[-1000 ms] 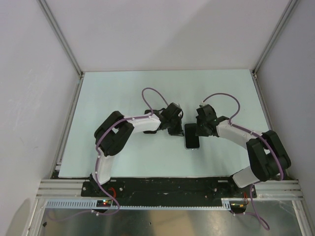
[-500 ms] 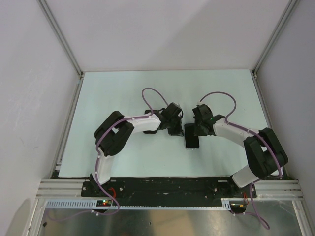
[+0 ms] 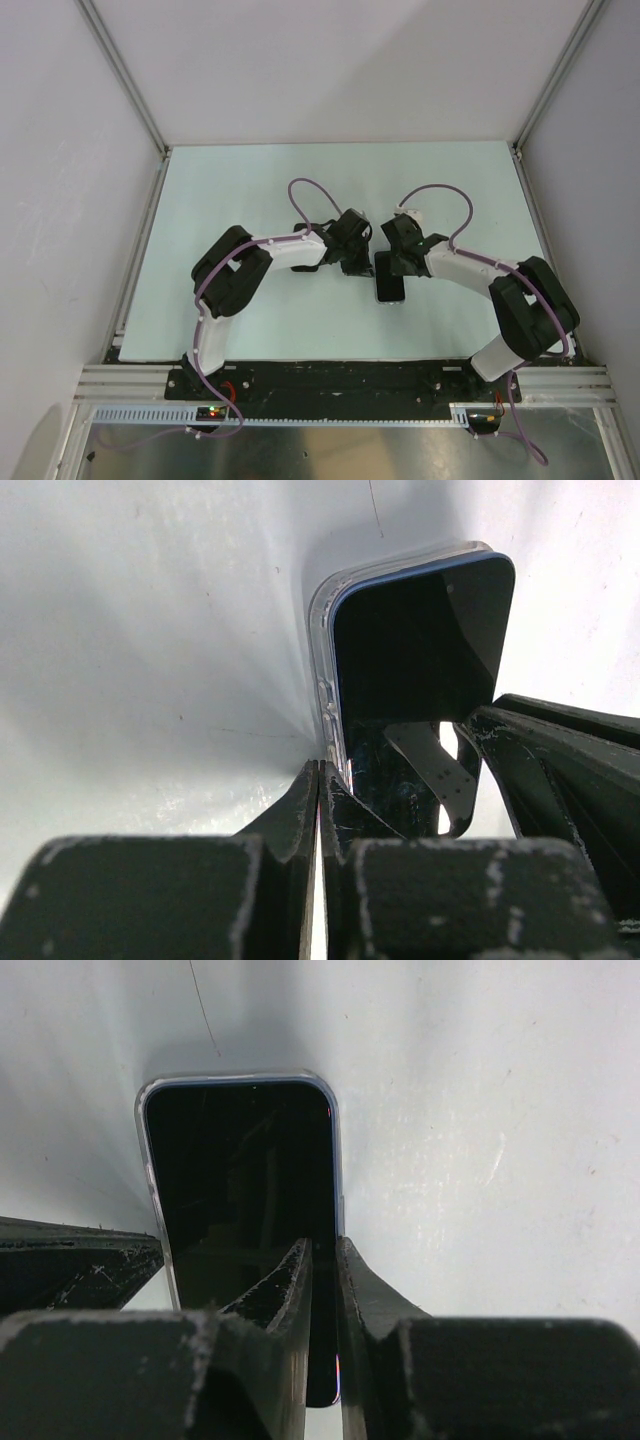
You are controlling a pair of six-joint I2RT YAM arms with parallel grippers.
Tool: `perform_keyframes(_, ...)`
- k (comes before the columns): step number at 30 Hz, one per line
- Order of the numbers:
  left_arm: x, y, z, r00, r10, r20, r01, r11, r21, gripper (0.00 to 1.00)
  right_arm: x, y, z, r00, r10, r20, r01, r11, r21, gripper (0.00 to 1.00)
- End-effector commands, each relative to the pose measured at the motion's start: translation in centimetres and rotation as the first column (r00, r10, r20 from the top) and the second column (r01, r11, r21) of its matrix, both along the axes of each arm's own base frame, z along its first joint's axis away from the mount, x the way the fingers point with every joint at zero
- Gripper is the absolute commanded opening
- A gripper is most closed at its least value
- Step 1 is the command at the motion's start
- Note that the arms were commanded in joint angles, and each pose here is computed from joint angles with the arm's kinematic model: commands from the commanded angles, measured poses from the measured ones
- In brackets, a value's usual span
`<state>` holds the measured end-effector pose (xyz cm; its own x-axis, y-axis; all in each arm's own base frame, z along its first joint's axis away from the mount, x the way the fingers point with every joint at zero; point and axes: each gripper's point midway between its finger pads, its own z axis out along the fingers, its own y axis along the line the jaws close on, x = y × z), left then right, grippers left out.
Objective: Put the phone into the phone case
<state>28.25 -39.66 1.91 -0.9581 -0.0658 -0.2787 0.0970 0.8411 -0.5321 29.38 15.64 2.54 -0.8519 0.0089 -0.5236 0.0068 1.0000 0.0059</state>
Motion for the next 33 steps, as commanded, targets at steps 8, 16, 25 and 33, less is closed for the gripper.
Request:
perform_keyframes(8,0.8,-0.5,2.1,0.999,-0.008,0.049,0.011,0.998,-0.057,0.05,-1.8,4.8,-1.9,0.996,0.05,-0.079,-0.026,0.961,0.275,0.29)
perform_keyframes(16,1.4,0.9,2.9,0.997,0.007,0.075,-0.003,0.999,-0.052,0.07,0.8,2.8,3.3,0.999,-0.017,0.028,0.007,0.951,0.308,0.39)
perform_keyframes(25,1.5,1.1,3.7,0.995,-0.002,0.097,0.007,0.998,-0.057,0.08,0.0,0.1,3.9,0.997,-0.073,0.039,0.06,0.96,0.274,0.28)
perform_keyframes(33,1.4,1.1,3.4,0.996,-0.003,0.087,0.008,0.998,-0.056,0.07,-2.0,-0.4,2.0,0.998,-0.068,0.001,0.065,0.959,0.277,0.22)
